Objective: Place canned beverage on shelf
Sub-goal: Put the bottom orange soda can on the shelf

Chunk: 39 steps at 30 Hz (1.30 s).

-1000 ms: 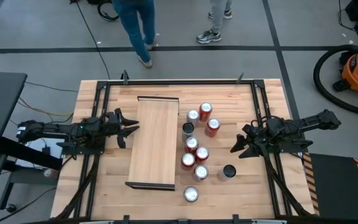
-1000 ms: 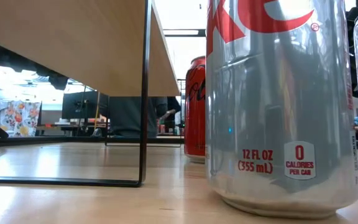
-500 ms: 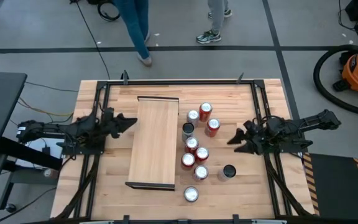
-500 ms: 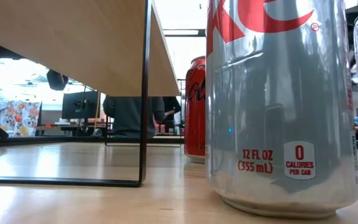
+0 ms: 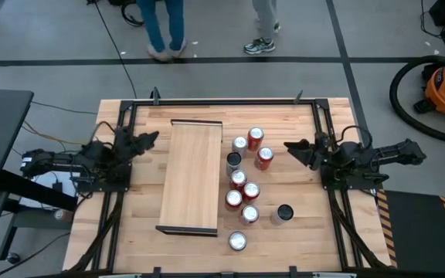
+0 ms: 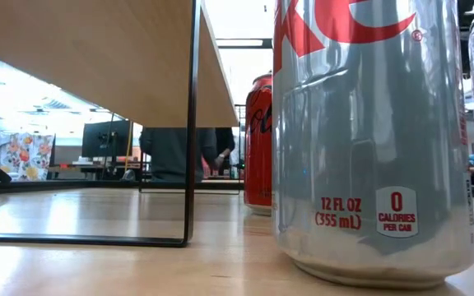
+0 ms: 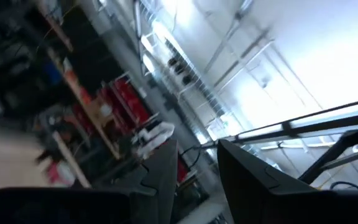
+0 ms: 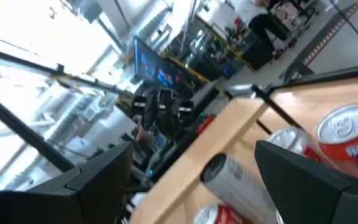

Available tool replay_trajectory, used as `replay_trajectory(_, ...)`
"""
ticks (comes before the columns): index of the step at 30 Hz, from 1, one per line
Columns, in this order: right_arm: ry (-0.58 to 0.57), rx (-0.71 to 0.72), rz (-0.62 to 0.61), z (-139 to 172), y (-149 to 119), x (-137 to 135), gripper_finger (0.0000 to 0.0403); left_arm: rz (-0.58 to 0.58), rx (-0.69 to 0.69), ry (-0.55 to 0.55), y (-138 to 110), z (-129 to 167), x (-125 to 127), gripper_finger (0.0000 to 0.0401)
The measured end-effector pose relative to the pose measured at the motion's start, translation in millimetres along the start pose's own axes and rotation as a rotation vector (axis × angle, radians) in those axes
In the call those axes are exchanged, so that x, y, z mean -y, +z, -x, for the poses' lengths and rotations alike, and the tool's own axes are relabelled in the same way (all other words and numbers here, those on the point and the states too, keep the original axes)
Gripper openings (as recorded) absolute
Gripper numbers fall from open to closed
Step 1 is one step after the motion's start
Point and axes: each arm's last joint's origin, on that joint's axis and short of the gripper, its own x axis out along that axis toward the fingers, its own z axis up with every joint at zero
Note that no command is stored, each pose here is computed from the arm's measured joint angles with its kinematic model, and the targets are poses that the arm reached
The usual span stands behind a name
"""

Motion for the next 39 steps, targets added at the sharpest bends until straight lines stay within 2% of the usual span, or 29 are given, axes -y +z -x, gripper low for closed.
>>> replay_trajectory(4, 0.030, 0.063, -0.035, 0, 6, -3, 0.0348, -0.169, 0.016, 0.006, 16, -16, 28, 0.0126)
replay_trajectory(7, 0.050, 0.089, -0.056, -1, 10, -4, 0.0348, -0.271, -0.002, 0.065, 22, -31, 44, 0.0126)
replay_trajectory(11, 0.106, 0.069, -0.126, -1, 11, -6, 0.0348, -0.345, -0.074, 0.159, 23, -53, 58, 0.0129)
replay_trajectory(15, 0.151, 0.026, -0.025, -2, 10, -8, 0.0348, -0.391, -0.198, 0.239, 15, -79, 66, 0.0162)
replay_trajectory(21, -0.001, -0.072, 0.201, -16, 19, -22, 0.0348, -0.437, -0.356, 0.300, 2, -111, 73, 0.0243)
replay_trajectory(25, -0.100, -0.156, 0.340, -31, 28, -36, 0.0348, -0.399, -0.439, 0.254, -6, -126, 78, 0.0276)
replay_trajectory(29, -0.192, -0.272, 0.455, -46, 31, -46, 0.0348, -0.385, -0.480, 0.234, -11, -140, 83, 0.0276)
replay_trajectory(33, -0.291, -0.381, 0.541, -62, 32, -51, 0.0348, -0.399, -0.511, 0.262, -15, -152, 86, 0.0265)
replay_trajectory(39, -0.381, -0.474, 0.609, -88, 35, -54, 0.0348, -0.405, -0.554, 0.310, -23, -164, 85, 0.0254)
